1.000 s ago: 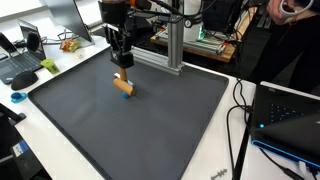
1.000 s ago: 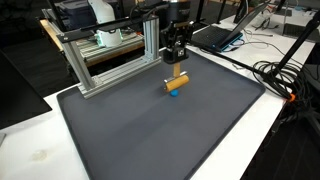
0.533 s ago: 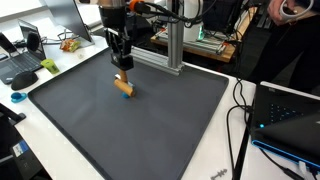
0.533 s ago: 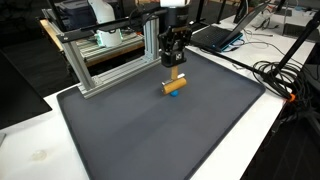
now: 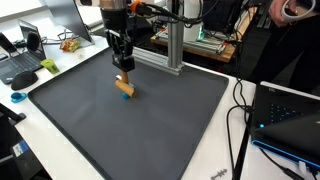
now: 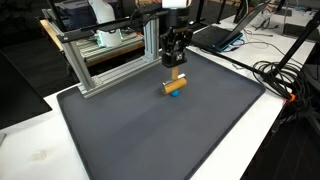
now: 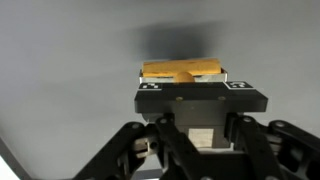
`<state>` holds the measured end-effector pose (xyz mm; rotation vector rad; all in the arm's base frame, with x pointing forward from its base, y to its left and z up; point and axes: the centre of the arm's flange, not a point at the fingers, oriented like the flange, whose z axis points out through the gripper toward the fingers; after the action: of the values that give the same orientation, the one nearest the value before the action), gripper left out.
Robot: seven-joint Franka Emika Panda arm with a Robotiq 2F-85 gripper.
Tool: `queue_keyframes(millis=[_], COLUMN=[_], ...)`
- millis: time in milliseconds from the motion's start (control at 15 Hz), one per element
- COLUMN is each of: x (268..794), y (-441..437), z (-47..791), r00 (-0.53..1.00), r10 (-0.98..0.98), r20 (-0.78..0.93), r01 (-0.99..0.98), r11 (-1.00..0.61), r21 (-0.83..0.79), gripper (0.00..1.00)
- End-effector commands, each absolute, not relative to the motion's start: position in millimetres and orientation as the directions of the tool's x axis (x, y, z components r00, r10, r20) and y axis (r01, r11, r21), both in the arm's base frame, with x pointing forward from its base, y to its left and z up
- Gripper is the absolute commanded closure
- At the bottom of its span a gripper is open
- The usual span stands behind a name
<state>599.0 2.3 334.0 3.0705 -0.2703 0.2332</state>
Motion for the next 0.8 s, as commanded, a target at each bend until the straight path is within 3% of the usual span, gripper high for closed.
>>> queue_keyframes(millis=[0, 733], x=[610, 623], y=[6, 4], z=[338, 321], r00=[0.968, 0.974], r10=[-0.170, -0.169], r20=[0.187, 0.148], r01=[-0.183, -0.182], r11=[-0.982, -0.980], r21=[0.056, 0.077], gripper=[0.78, 0.78])
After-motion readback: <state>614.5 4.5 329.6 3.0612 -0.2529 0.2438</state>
